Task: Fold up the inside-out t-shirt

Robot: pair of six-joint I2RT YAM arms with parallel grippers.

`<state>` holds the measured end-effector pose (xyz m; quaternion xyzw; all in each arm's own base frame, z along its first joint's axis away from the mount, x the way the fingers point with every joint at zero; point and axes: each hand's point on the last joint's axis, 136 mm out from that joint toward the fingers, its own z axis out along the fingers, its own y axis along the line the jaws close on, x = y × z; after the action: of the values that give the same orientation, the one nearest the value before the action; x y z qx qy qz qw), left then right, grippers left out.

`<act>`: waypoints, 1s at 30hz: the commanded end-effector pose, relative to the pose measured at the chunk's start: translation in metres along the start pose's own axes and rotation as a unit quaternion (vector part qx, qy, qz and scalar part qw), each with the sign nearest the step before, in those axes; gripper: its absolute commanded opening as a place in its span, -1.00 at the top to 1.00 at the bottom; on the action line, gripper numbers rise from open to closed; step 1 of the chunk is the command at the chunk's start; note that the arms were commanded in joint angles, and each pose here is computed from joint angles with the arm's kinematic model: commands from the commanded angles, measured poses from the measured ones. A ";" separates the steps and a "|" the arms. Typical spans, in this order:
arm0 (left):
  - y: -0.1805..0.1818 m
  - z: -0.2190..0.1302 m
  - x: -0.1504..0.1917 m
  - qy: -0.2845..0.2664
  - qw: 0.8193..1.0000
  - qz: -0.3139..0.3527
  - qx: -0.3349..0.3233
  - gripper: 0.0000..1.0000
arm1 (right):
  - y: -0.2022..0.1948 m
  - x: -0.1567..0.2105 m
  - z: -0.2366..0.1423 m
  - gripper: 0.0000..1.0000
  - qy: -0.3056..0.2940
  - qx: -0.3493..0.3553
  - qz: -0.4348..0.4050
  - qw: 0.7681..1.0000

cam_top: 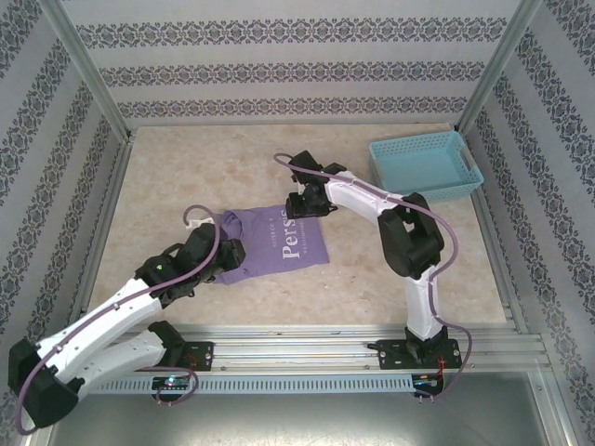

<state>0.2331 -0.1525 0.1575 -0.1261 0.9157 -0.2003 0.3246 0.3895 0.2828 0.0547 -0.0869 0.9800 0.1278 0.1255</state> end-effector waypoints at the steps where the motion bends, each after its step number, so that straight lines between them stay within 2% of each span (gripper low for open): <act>1: -0.004 0.020 0.009 0.005 1.000 0.015 -0.025 0.29 | 0.001 -0.010 0.002 0.02 -0.010 0.011 -0.010 1.000; 5: 0.009 0.063 0.038 0.066 0.996 0.006 -0.065 0.24 | -0.018 0.002 0.012 0.04 0.000 0.026 0.014 1.000; 10: 0.048 0.101 0.061 0.114 0.989 -0.057 -0.079 0.30 | -0.054 0.038 0.014 0.09 0.022 0.050 0.076 0.996; 13: 0.055 0.111 0.052 0.122 0.989 -0.058 -0.066 0.31 | -0.062 0.072 0.010 0.09 0.026 0.049 0.095 0.994; 17: 0.047 0.121 0.030 0.135 0.988 0.004 -0.070 0.30 | -0.067 0.131 0.003 0.10 0.028 0.049 0.114 0.992; 22: 0.022 0.150 0.012 0.182 0.980 0.053 -0.056 0.30 | -0.034 0.188 -0.014 0.08 0.017 0.008 0.115 0.993; 25: 0.002 0.151 0.002 0.209 0.975 0.054 -0.050 0.32 | -0.012 0.192 -0.037 0.00 0.019 -0.032 0.111 0.993; 30: -0.009 0.111 -0.021 0.133 0.989 0.049 -0.047 0.16 | -0.034 0.143 -0.088 -0.19 -0.080 0.027 0.066 0.994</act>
<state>0.3399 -0.1950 0.0710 -0.0718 0.9653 -0.1682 0.1862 0.2138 0.2245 0.0599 -0.0130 0.9790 0.1503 0.1369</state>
